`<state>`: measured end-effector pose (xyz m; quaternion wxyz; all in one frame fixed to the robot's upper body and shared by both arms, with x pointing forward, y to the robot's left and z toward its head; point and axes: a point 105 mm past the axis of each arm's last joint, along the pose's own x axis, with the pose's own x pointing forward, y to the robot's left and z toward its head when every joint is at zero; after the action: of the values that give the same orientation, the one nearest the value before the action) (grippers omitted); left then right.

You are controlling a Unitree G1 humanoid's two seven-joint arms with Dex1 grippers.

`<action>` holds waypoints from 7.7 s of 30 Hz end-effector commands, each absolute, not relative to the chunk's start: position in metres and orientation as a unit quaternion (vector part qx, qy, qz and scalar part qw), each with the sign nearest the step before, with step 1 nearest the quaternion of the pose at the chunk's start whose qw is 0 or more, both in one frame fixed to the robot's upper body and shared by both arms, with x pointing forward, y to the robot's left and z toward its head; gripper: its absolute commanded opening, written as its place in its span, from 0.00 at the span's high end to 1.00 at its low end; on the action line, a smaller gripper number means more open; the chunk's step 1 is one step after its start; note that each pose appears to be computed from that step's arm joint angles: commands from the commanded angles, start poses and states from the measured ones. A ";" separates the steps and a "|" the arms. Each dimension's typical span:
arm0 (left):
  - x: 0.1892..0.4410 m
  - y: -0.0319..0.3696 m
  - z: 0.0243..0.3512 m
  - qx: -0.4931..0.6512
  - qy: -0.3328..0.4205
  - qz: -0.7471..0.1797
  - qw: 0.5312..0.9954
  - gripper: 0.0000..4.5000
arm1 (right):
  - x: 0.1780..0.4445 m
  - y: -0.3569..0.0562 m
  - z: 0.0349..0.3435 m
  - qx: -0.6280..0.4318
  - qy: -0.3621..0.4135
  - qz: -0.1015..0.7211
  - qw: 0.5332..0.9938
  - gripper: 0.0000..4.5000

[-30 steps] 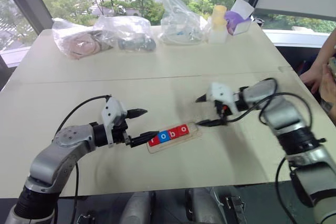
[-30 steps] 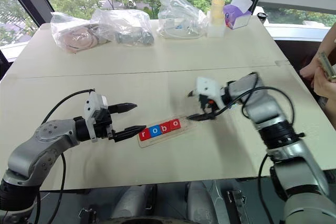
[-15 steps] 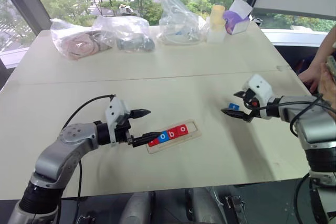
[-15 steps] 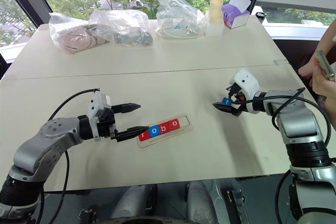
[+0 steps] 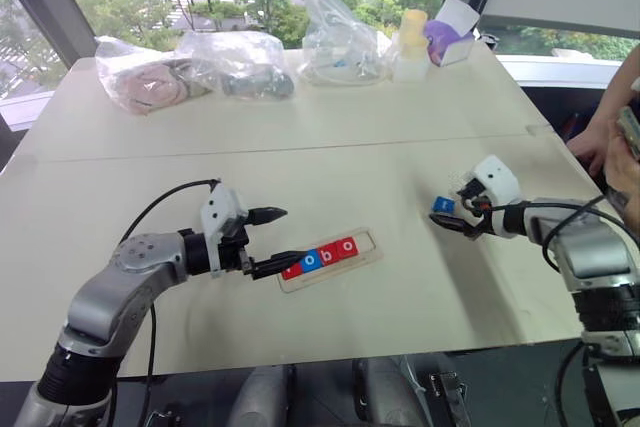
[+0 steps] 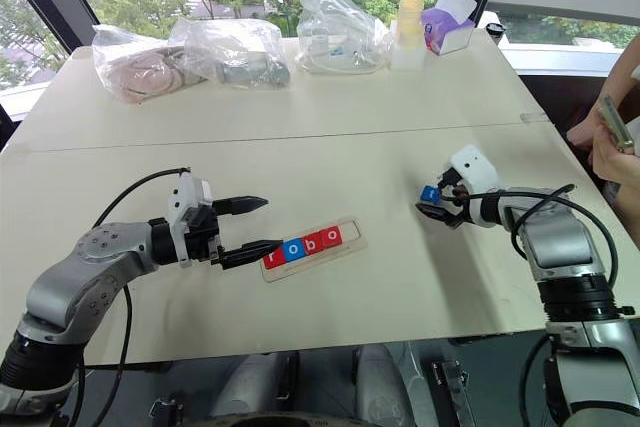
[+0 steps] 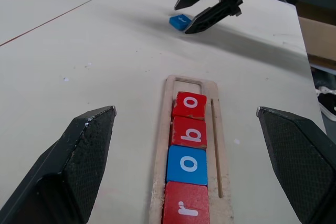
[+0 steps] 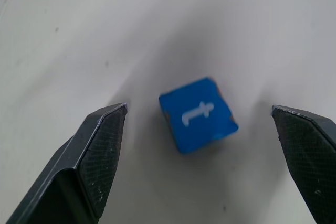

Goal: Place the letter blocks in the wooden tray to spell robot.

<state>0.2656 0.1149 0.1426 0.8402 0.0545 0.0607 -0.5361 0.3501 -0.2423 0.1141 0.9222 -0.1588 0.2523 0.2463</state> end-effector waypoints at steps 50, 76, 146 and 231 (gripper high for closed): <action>0.267 0.112 0.151 0.060 0.037 -0.525 0.848 0.00 | 0.300 -0.133 0.080 -0.053 0.357 0.147 0.921 0.73; 0.266 0.110 0.151 0.057 0.038 -0.537 0.841 0.00 | 0.298 -0.167 0.125 -0.207 0.226 0.445 0.841 0.02; 0.263 0.117 0.156 0.064 0.037 -0.514 0.855 0.00 | 0.307 -0.113 0.095 -0.346 0.146 0.683 0.626 0.75; 0.269 0.109 0.157 0.057 0.027 -0.520 0.852 0.00 | 0.312 -0.127 0.145 -0.294 0.172 0.610 0.716 0.02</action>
<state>0.2684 0.1114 0.1486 0.8532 0.0504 0.0444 -0.5173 0.3081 -0.1238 0.1320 0.7084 -0.2803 0.1928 0.6185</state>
